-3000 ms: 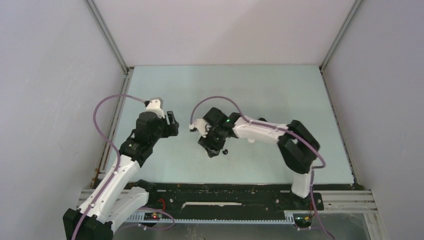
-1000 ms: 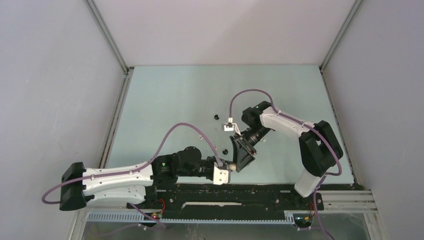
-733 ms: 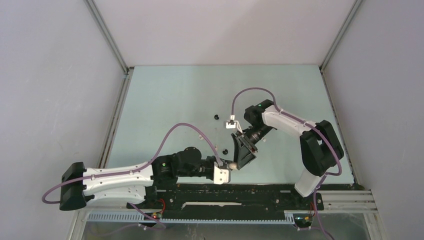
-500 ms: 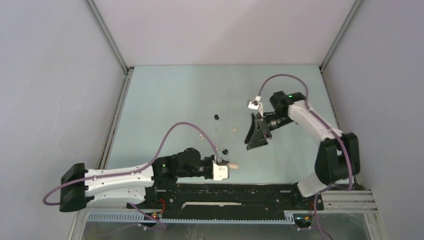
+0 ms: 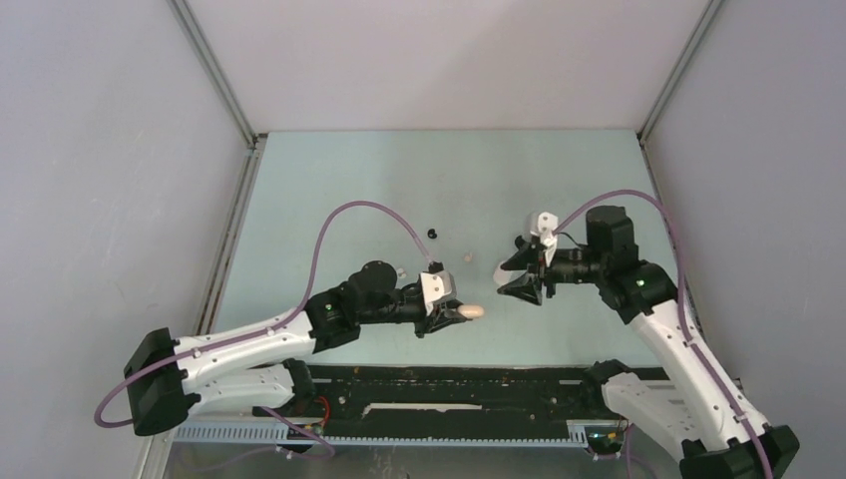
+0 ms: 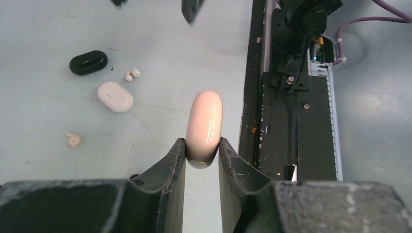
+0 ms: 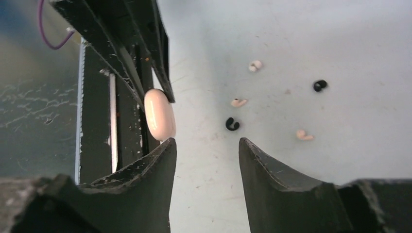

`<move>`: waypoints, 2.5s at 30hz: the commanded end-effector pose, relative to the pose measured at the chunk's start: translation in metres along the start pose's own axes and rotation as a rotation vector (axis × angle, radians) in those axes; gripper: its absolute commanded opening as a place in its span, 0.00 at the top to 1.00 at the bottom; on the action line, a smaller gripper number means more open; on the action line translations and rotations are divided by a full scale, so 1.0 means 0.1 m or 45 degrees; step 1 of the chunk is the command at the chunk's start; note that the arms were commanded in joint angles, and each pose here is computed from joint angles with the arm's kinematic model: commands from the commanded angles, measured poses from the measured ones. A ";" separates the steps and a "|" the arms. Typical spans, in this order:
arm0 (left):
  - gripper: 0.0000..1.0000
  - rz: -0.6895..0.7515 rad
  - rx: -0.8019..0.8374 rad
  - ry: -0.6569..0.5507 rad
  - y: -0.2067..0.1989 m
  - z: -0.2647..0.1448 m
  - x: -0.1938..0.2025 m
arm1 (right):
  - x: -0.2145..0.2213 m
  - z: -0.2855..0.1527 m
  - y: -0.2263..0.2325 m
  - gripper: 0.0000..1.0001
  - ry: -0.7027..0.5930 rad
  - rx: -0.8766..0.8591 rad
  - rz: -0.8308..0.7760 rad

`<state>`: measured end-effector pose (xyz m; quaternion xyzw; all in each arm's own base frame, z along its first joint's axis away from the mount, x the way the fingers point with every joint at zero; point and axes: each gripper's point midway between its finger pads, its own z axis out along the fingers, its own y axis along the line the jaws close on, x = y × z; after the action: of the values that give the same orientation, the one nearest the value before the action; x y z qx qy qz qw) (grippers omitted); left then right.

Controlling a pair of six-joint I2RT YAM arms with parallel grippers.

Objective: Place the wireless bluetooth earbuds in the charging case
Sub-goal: Pick up the charging case at the center of the board.

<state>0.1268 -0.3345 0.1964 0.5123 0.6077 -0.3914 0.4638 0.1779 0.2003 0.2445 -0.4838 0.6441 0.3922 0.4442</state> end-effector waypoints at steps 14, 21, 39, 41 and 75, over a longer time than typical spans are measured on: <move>1.00 -0.044 0.079 -0.070 -0.04 0.01 -0.14 | 0.32 0.57 0.40 0.55 0.306 -0.262 -0.175; 1.00 -0.044 0.069 -0.086 -0.02 0.00 -0.17 | 0.30 0.62 0.47 0.61 0.282 -0.322 -0.116; 0.65 -0.075 0.061 -0.077 0.00 0.01 -0.17 | 0.17 0.58 0.51 0.85 0.195 -0.386 0.012; 0.49 -0.083 0.044 -0.104 0.00 -0.04 -0.24 | 0.14 0.52 0.48 0.86 0.174 -0.368 0.021; 0.57 -0.013 -0.029 -0.440 -0.11 0.27 -0.25 | 0.35 0.35 0.55 0.84 0.184 -0.383 -0.080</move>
<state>0.1218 -0.3630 0.1953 0.4267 0.5538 -0.4622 0.5456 0.1278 0.2342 0.2022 -0.5844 0.6050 0.4314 0.3262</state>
